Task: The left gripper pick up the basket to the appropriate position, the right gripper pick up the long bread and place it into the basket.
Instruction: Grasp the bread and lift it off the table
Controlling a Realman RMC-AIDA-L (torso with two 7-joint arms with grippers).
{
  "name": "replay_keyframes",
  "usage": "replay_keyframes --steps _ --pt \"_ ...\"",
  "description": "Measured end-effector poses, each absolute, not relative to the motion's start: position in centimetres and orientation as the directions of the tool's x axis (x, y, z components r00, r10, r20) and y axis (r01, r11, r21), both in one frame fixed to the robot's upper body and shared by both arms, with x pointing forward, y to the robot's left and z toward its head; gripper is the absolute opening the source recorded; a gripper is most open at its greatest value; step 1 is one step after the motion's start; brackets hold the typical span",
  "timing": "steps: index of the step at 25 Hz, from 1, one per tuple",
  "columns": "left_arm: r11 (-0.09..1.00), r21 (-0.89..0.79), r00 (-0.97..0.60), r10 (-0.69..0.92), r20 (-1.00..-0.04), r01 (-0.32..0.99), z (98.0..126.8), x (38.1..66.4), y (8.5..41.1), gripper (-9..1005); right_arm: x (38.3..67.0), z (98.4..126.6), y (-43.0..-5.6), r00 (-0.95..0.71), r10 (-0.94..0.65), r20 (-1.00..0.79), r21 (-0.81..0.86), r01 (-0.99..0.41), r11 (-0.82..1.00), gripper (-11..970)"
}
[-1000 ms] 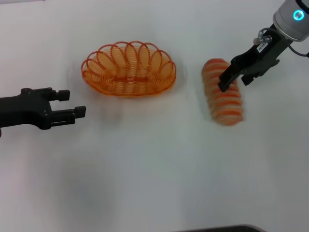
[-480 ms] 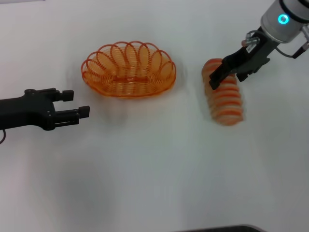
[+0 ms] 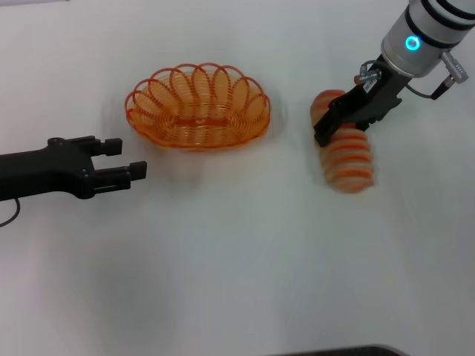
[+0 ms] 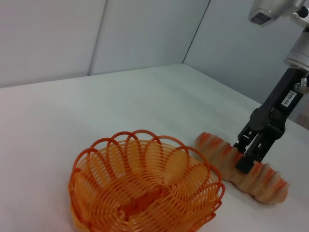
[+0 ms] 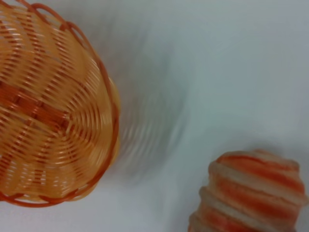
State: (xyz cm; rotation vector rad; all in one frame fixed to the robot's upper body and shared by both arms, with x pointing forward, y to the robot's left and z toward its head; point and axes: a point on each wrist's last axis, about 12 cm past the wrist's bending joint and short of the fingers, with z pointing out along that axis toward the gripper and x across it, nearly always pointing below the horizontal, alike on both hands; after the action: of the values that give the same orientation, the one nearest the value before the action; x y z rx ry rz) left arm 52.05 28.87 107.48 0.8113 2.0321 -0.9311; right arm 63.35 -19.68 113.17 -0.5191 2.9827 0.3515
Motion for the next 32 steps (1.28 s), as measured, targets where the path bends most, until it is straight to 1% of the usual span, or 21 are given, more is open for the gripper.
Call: replay_keyframes --steps 6,11,16,20,25,29,32 --pt "0.529 -0.350 -0.522 0.218 -0.824 0.773 107.4 52.1 28.6 722 63.6 113.2 -19.7 -0.931 -0.333 -0.146 0.196 -0.358 0.913 826" --pt "0.514 -0.368 -0.524 0.196 -0.829 0.775 107.4 52.2 28.1 722 63.7 113.3 -19.9 -0.931 -0.331 -0.155 0.190 -0.357 0.914 602" --pt "0.509 -0.371 -0.520 0.188 -0.833 0.777 107.5 52.2 28.1 721 63.7 113.4 -20.2 -0.927 -0.331 -0.175 0.184 -0.361 0.914 518" --pt "0.509 -0.372 -0.521 0.186 -0.833 0.776 107.5 52.1 28.1 721 63.7 113.5 -20.6 -0.928 -0.320 -0.194 0.189 -0.355 0.916 474" --pt "0.508 -0.380 -0.527 0.180 -0.830 0.773 107.3 52.0 28.1 721 63.8 114.1 -21.3 -0.921 -0.306 -0.242 0.193 -0.354 0.915 448" --pt "0.506 -0.383 -0.528 0.179 -0.830 0.773 107.3 52.0 28.0 721 64.4 115.0 -22.0 -0.895 -0.286 -0.341 0.209 -0.369 0.905 428" --pt "0.504 -0.382 -0.527 0.180 -0.831 0.774 107.3 52.1 27.9 721 65.0 116.0 -22.4 -0.853 -0.287 -0.437 0.232 -0.415 0.880 407"
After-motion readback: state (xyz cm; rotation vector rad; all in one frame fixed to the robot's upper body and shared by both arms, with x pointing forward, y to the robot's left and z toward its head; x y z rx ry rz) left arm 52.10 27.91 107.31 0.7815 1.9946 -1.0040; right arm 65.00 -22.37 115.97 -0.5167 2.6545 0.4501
